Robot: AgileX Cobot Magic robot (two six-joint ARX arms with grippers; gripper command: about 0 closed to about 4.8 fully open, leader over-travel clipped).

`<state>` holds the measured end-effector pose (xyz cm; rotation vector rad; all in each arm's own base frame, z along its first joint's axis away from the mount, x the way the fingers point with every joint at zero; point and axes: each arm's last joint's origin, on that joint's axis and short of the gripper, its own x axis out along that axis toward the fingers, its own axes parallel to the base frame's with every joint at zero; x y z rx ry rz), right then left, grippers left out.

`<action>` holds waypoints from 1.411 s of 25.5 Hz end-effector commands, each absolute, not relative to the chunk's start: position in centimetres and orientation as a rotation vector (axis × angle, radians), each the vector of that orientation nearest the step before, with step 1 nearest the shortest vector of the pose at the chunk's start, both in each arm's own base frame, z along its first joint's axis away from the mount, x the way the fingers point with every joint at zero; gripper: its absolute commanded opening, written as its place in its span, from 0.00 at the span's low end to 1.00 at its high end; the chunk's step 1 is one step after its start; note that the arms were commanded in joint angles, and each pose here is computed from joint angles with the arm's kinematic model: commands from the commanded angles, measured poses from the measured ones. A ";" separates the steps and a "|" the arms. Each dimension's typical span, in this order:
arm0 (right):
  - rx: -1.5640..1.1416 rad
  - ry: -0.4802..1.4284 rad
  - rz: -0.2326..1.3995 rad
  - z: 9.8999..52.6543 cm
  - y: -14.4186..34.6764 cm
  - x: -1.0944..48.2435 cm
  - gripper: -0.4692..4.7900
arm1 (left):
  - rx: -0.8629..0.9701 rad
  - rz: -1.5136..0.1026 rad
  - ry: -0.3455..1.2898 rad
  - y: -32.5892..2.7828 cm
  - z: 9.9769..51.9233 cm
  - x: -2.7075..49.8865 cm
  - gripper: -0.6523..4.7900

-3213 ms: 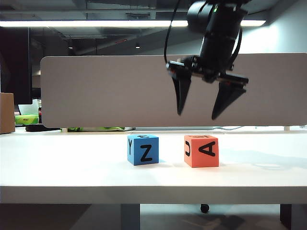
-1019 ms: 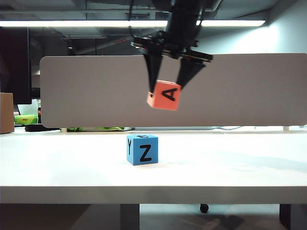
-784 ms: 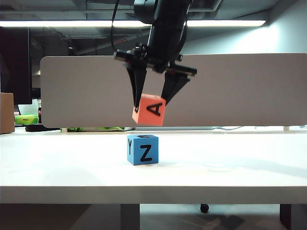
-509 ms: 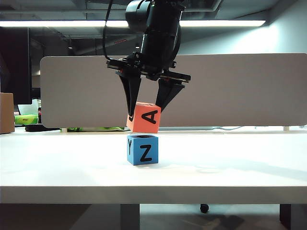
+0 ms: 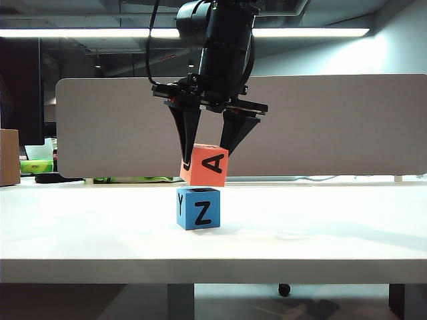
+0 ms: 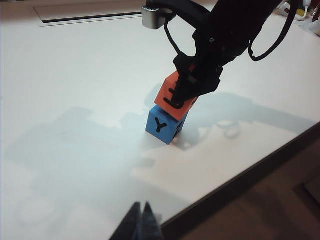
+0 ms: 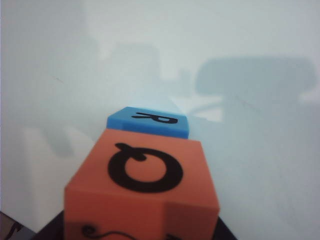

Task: Stack the letter block on the right onto the letter block on the left.

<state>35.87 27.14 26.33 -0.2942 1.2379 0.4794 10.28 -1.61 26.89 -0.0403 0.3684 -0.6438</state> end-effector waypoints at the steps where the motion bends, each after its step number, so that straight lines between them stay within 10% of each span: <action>1: -0.287 1.216 0.494 26.7 27.3 35.9 0.67 | -0.029 -0.648 0.348 -1.6 27.2 10.3 0.11; 20: -0.272 1.079 0.522 30.4 28.3 35.9 0.84 | -0.022 -0.618 0.350 -1.5 27.2 10.3 0.11; 22: -0.352 1.069 0.492 31.7 27.9 35.1 0.70 | -0.007 -0.572 0.329 -1.4 27.4 10.5 0.11; 25: -0.460 0.935 0.555 35.4 28.2 32.4 0.14 | 0.023 -0.544 0.210 -1.4 28.5 10.9 0.11; 36: -0.361 0.540 0.706 43.2 29.6 27.1 0.08 | 0.034 -0.389 0.046 -1.0 29.9 8.0 0.11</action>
